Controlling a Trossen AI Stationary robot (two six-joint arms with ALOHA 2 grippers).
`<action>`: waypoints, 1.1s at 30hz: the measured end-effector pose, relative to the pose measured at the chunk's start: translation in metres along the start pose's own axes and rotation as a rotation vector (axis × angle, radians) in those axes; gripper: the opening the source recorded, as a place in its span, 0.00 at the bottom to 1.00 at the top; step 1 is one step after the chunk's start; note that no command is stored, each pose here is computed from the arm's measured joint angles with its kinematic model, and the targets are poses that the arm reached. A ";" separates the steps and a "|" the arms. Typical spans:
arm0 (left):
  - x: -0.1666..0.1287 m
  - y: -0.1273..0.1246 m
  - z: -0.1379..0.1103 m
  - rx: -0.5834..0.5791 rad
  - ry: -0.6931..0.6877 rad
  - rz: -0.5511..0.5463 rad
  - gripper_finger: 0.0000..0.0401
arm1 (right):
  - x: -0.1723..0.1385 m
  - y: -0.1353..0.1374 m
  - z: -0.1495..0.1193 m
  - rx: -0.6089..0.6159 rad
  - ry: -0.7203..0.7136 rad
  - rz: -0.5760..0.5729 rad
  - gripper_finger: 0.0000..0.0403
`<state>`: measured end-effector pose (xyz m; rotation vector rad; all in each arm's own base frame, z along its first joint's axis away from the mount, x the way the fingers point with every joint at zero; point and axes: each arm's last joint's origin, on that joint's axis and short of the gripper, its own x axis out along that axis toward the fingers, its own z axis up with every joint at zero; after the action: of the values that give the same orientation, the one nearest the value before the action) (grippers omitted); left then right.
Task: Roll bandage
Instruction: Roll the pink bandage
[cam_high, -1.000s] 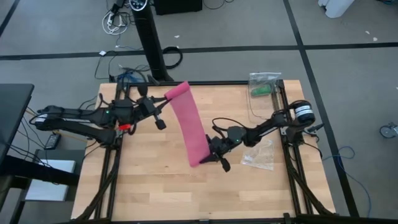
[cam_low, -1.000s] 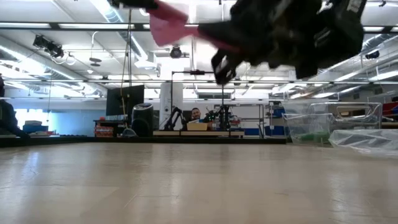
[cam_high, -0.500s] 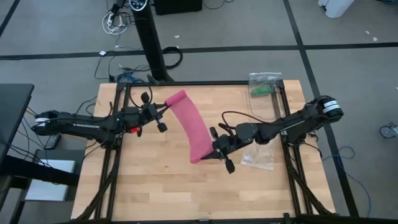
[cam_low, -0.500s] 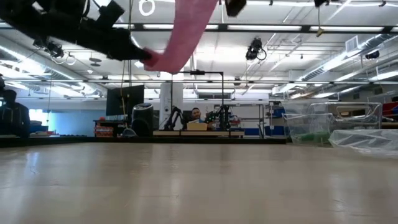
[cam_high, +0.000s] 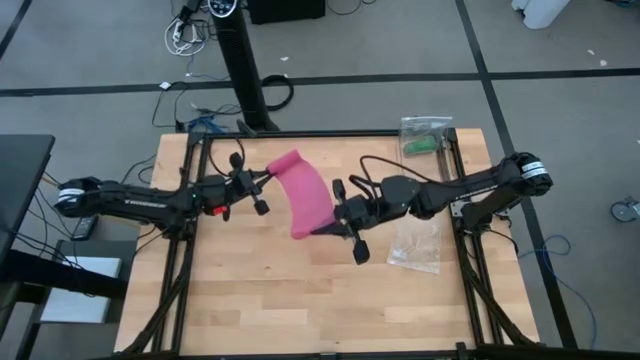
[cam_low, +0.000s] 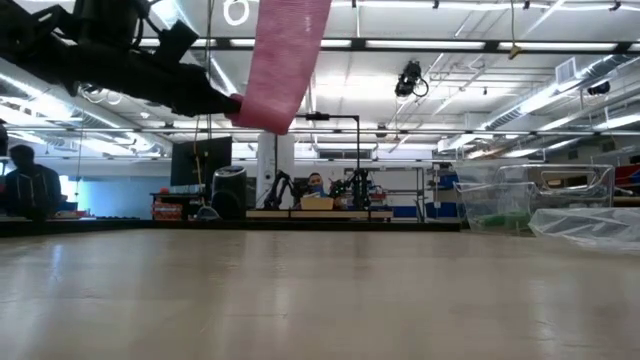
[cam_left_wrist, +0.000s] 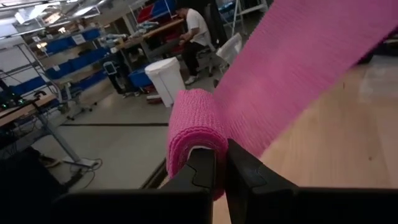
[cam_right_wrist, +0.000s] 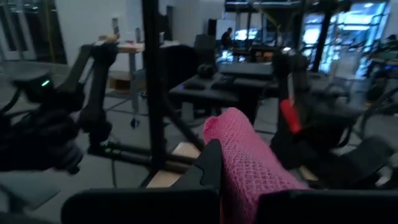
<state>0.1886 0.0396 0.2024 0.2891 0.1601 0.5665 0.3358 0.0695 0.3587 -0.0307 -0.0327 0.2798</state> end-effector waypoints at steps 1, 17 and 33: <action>0.002 -0.002 -0.002 0.002 0.007 -0.002 0.05 | 0.000 -0.002 0.002 -0.003 -0.006 -0.012 0.00; 0.058 -0.040 -0.027 0.003 0.040 -0.147 0.05 | -0.002 -0.022 0.028 -0.007 -0.076 -0.118 0.00; 0.066 -0.083 -0.004 -0.007 -0.070 -0.367 0.05 | -0.010 -0.059 0.049 -0.044 -0.117 -0.283 0.00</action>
<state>0.2844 0.0094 0.1678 0.2646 0.1390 0.1927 0.3408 0.0110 0.4093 -0.0526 -0.1577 -0.0024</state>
